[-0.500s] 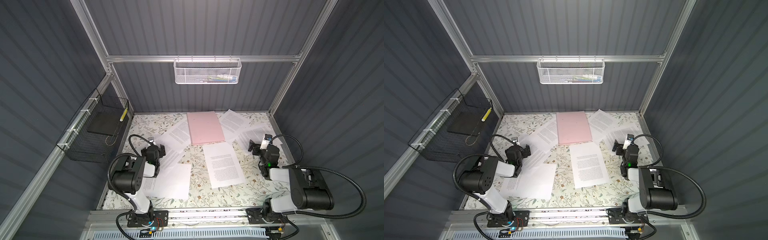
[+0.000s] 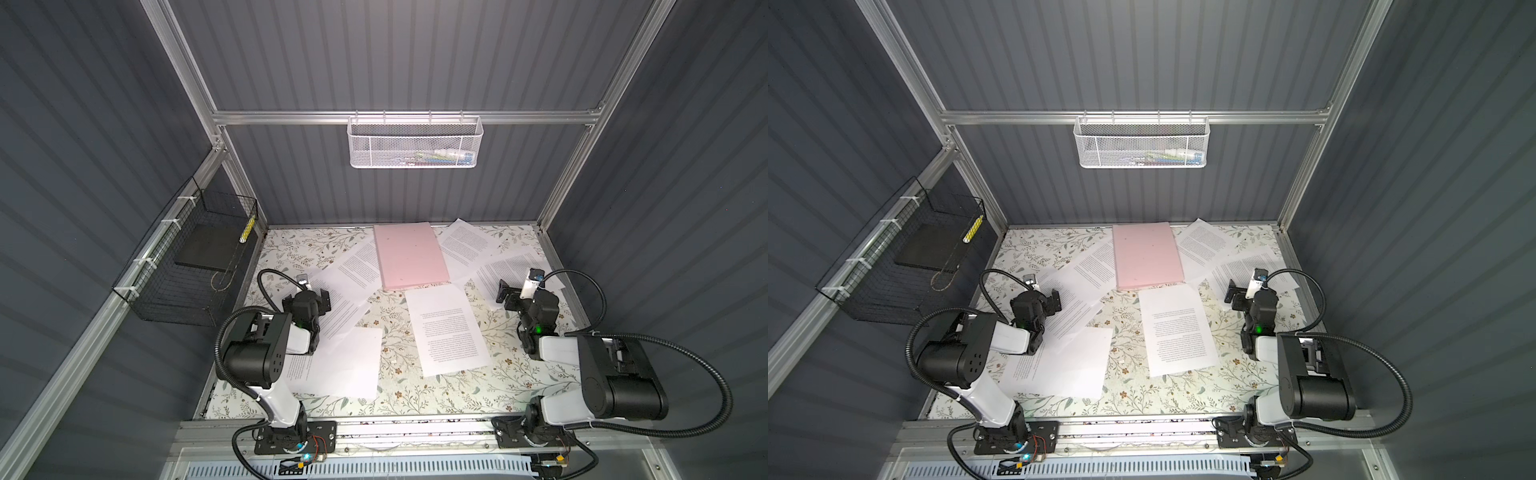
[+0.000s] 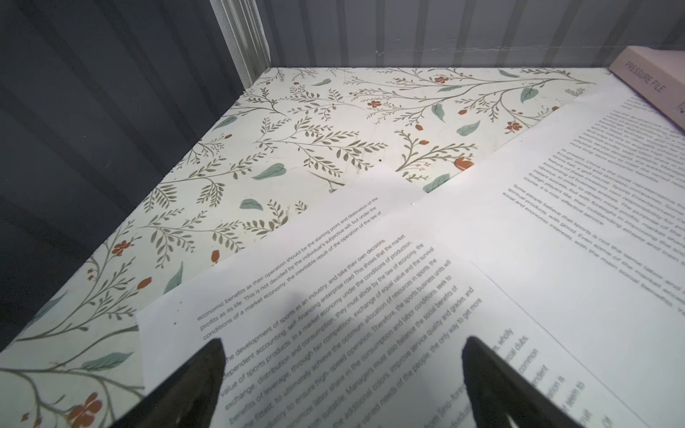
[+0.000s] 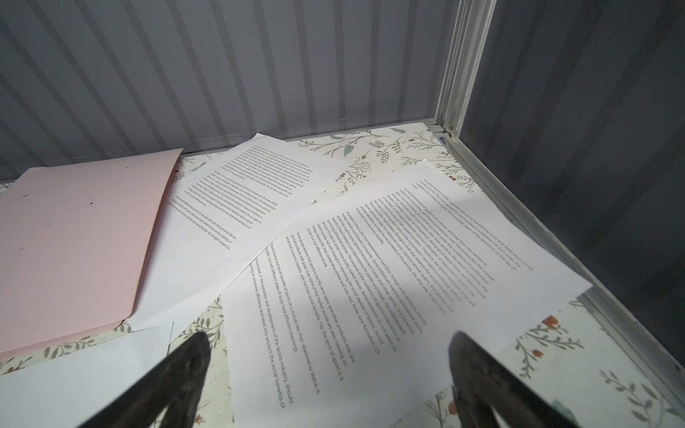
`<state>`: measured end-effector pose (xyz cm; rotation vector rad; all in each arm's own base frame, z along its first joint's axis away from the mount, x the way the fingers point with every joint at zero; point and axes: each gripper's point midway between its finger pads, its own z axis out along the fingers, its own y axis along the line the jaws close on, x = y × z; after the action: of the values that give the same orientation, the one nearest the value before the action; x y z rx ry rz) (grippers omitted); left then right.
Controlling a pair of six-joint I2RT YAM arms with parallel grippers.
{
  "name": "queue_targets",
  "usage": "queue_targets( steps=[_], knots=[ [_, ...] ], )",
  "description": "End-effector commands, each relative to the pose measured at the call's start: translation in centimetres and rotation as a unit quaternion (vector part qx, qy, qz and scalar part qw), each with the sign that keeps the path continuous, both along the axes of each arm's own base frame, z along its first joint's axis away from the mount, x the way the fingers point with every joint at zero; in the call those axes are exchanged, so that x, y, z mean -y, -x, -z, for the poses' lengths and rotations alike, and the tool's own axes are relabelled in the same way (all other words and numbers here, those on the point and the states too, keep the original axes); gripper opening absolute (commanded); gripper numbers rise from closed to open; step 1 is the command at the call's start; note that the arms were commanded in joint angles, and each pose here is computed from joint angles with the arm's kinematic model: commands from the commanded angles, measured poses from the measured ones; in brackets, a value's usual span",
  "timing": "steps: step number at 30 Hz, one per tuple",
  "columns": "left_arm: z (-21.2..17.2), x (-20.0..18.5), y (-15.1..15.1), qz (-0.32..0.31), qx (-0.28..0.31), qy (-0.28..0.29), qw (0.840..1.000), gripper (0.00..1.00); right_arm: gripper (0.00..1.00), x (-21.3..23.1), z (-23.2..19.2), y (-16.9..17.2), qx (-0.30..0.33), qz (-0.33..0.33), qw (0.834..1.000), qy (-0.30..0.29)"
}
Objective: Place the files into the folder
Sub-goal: 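Move both grippers forward to the edges of the pink folder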
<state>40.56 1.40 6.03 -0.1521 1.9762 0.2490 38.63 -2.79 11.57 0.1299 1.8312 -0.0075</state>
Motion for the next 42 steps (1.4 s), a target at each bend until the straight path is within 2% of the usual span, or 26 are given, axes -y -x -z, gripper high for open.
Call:
queue_targets(
  steps=[1,15,16,17,19,20,21,22,23,24,25,27,30,33,35,38,40,42],
  knots=[
    [-0.8,0.0,-0.6,0.003,0.015,-0.005,1.0,1.0,0.99,0.0,-0.4,0.1,0.011,0.0,1.0,0.001],
    [-1.0,-0.2,-0.6,-0.003,0.02,-0.005,1.0,1.0,0.99,0.1,-0.4,0.1,0.012,0.001,1.0,0.0],
    [-1.8,-1.0,-0.3,-0.034,0.028,-0.015,0.999,1.0,0.99,0.8,-1.0,0.2,0.02,0.029,0.999,0.002],
    [-2.1,0.0,0.0,-0.012,0.022,-0.018,1.0,1.0,0.99,1.6,-2.4,0.9,0.029,0.069,0.997,0.013],
    [-5.4,1.2,0.3,-0.049,0.039,-0.092,0.994,1.0,0.99,1.9,-5.4,2.3,0.028,0.115,0.992,0.037],
    [-6.9,2.1,0.1,-0.055,0.026,-0.113,0.992,1.0,0.99,1.9,-7.7,2.9,0.041,0.134,0.99,0.006],
    [-7.6,2.9,0.0,-0.051,-0.004,-0.103,0.993,1.0,0.99,2.0,-8.7,3.4,0.044,0.145,0.988,-0.03],
    [-8.1,3.5,-0.3,-0.054,-0.019,-0.059,0.997,1.0,0.99,2.0,-9.2,3.6,0.045,0.15,0.986,-0.054],
    [-8.3,3.3,0.1,-0.096,-0.043,0.001,0.994,1.0,0.99,2.1,-9.5,3.8,0.045,0.153,0.985,-0.067],
    [-7.7,4.4,0.3,-0.095,-0.083,0.057,0.99,1.0,0.99,2.7,-9.5,4.1,0.047,0.178,0.977,-0.105],
    [-7.0,6.2,0.1,-0.065,-0.11,0.099,0.987,1.0,0.99,3.0,-9.5,4.3,0.048,0.187,0.972,-0.133],
    [-5.3,10.7,-0.2,-0.008,-0.168,0.214,0.962,1.0,0.99,1.9,-8.5,3.5,0.029,0.153,0.97,-0.186],
    [-4.3,16.4,-1.8,0.088,-0.216,0.302,0.924,1.0,0.99,-2.3,-5.9,-0.4,-0.096,0.087,0.969,-0.211],
    [-3.1,20.7,-4.0,0.161,-0.289,0.322,0.887,1.0,0.99,-7.6,-4.8,-4.1,-0.156,-0.017,0.961,-0.227],
    [-2.6,22.7,-5.6,0.188,-0.319,0.337,0.866,1.0,0.99,-10.4,-3.9,-6.3,-0.203,-0.072,0.947,-0.236],
    [-1.6,24.7,-7.2,0.214,-0.336,0.359,0.844,1.0,0.99,-14.7,-2.1,-8.8,-0.267,-0.151,0.915,-0.263],
    [-1.0,25.2,-8.1,0.221,-0.347,0.366,0.834,0.98,0.99,-16.5,-0.7,-10.1,-0.293,-0.179,0.897,-0.278],
    [-0.6,25.5,-9.1,0.229,-0.35,0.371,0.829,0.97,0.99,-17.9,0.6,-11.0,-0.312,-0.192,0.887,-0.281]
  ],
)
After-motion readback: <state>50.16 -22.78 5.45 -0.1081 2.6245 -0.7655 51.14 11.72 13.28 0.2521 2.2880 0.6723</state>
